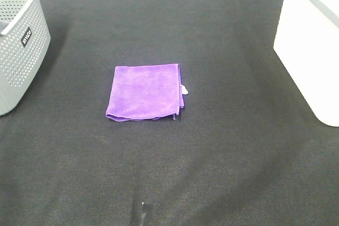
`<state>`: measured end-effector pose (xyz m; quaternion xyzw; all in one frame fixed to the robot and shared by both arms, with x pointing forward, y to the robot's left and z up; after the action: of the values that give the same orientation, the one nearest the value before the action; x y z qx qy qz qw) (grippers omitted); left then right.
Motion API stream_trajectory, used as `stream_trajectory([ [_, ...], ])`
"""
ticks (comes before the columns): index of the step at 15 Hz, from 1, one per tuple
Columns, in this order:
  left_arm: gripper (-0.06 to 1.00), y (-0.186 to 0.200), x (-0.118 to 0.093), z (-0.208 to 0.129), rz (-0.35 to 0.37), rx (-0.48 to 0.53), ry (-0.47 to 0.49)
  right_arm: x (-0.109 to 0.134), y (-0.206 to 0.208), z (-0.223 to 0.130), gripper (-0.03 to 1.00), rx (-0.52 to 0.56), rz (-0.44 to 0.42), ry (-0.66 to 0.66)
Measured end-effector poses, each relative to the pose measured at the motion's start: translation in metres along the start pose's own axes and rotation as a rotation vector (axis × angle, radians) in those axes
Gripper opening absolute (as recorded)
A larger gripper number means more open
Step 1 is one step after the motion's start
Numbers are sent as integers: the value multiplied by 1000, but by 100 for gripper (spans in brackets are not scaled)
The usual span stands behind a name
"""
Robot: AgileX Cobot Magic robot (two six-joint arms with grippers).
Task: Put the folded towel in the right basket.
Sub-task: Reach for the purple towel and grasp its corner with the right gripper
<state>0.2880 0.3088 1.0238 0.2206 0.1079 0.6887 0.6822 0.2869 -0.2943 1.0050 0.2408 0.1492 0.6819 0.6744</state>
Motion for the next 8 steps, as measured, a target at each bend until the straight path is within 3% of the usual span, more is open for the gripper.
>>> stream_trajectory([
  [8, 99, 0, 0, 0, 0, 0, 0, 0, 0, 0, 96, 0, 0, 0],
])
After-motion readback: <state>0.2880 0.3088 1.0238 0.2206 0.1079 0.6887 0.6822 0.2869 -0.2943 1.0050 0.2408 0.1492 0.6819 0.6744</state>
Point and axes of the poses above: a point on each arm's last joint axis where the gripper is mounted, y pointing back along that axis away from the gripper, x along the wrist's bending axis when the last joint is at zero, z = x × y, the point moved 6 cm from there along -y, pointing out along that axis toward the gripper, and after that the axes turned 9 degrees about -y, right-handed, at the moved point
